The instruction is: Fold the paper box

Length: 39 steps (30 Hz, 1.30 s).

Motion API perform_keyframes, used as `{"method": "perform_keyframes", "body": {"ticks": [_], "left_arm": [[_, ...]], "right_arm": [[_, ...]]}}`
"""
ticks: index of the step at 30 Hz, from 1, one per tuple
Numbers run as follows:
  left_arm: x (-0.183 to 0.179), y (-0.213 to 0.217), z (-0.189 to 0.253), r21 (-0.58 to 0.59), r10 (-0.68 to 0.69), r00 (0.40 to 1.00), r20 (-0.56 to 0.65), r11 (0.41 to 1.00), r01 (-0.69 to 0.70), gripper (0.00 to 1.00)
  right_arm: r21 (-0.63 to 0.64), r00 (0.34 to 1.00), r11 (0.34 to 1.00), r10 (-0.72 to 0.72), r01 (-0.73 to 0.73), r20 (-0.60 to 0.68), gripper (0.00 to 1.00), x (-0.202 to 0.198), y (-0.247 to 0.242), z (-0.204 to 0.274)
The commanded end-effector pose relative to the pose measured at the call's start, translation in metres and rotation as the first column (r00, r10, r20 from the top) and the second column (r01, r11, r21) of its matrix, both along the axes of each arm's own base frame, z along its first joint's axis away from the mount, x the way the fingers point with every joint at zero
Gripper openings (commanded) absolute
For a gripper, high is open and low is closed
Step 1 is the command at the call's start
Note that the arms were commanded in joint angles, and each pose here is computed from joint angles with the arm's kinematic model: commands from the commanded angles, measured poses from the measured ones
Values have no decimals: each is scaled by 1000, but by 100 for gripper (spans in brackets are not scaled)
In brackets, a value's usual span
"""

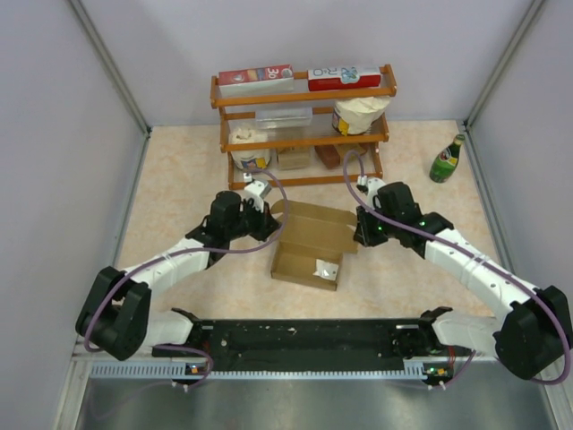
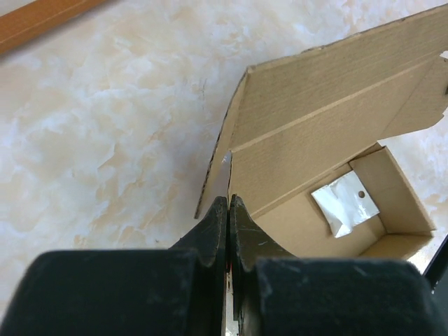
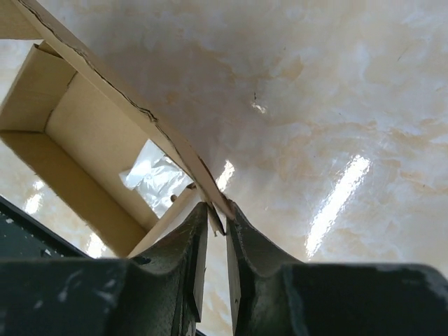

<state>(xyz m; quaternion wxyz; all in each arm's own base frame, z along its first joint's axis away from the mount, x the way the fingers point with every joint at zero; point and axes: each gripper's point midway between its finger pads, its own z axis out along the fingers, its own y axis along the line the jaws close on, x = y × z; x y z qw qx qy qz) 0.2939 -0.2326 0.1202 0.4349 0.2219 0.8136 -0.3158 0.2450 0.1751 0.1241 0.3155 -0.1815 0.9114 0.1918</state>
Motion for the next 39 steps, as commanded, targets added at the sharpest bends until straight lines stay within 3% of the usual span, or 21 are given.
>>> {"method": "perform_keyframes", "body": {"ticks": [1, 9, 22, 27, 32, 39], "left_arm": [[5, 0, 23, -53, 48, 997, 60, 998, -44, 0], [2, -6, 29, -64, 29, 997, 68, 998, -24, 0], [4, -6, 29, -45, 34, 996, 80, 998, -31, 0], [5, -6, 31, -45, 36, 996, 84, 998, -33, 0], [8, -7, 37, -54, 51, 994, 97, 998, -46, 0], [14, -6, 52, -58, 144, 979, 144, 989, -137, 0]], "right_arm": [[86, 998, 996, -17, 12, 61, 16, 11, 10, 19], [140, 997, 989, 42, -50, 60, 18, 11, 26, 24], [67, 997, 998, -21, 16, 73, 18, 31, 18, 15], [58, 996, 998, -27, 22, 89, 14, 36, 17, 15], [70, 992, 997, -29, 20, 120, 0, 40, 23, 19], [58, 976, 998, -36, 23, 217, 0, 43, 43, 33]]}}
